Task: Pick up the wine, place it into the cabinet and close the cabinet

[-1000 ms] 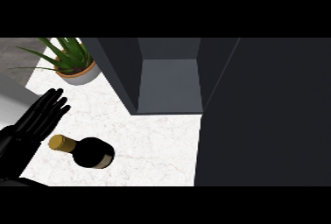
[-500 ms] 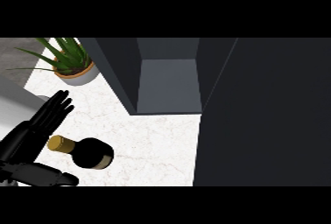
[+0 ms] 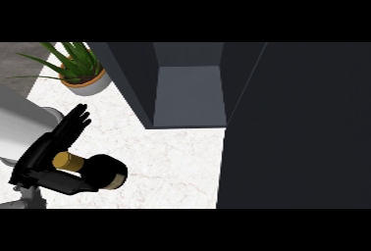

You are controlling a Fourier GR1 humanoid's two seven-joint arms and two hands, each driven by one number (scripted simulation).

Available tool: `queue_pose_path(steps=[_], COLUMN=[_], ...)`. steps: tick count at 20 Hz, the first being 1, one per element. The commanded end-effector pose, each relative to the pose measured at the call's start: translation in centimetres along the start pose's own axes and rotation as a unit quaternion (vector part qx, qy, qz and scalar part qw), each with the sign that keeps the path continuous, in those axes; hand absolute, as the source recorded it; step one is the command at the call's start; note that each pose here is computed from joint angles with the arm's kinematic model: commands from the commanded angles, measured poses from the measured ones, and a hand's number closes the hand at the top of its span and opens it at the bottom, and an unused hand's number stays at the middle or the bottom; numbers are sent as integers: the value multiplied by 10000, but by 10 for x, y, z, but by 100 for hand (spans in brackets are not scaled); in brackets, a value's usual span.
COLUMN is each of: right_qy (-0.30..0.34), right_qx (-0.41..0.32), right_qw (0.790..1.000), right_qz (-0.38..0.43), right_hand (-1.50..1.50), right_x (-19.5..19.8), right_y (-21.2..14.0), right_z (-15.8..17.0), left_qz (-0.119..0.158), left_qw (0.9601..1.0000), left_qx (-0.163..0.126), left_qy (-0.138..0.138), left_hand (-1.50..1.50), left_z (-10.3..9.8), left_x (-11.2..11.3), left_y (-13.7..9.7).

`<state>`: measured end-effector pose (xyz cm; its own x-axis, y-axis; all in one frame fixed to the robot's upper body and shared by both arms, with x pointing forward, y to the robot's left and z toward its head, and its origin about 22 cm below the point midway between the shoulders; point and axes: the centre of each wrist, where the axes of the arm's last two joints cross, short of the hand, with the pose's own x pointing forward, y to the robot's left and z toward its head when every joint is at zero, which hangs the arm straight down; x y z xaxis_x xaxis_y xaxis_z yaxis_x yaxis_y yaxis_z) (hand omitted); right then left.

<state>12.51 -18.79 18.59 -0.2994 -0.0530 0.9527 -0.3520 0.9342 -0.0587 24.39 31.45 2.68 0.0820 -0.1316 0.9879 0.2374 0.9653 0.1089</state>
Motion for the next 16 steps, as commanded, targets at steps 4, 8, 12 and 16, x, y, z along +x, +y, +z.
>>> queue_pose_path(steps=[4,8,12,16], right_qy=[-500,-438,-449,-501], right_qx=[56,138,167,90], right_qw=[9986,9989,9988,9987], right_qz=[-150,-132,-129,-51], right_hand=[-150,-150,-150,-150], right_x=[40,47,48,44], right_y=[6,0,2,-1], right_z=[37,41,48,45], left_qz=[91,48,118,140], left_qw=[9998,9996,9990,9985], left_qx=[-112,-217,-343,-343], left_qy=[138,189,259,402], left_hand=[-150,-150,-150,-150], left_z=[-14,-2,-9,15], left_x=[-31,-54,-73,-97], left_y=[9,13,-17,-9])
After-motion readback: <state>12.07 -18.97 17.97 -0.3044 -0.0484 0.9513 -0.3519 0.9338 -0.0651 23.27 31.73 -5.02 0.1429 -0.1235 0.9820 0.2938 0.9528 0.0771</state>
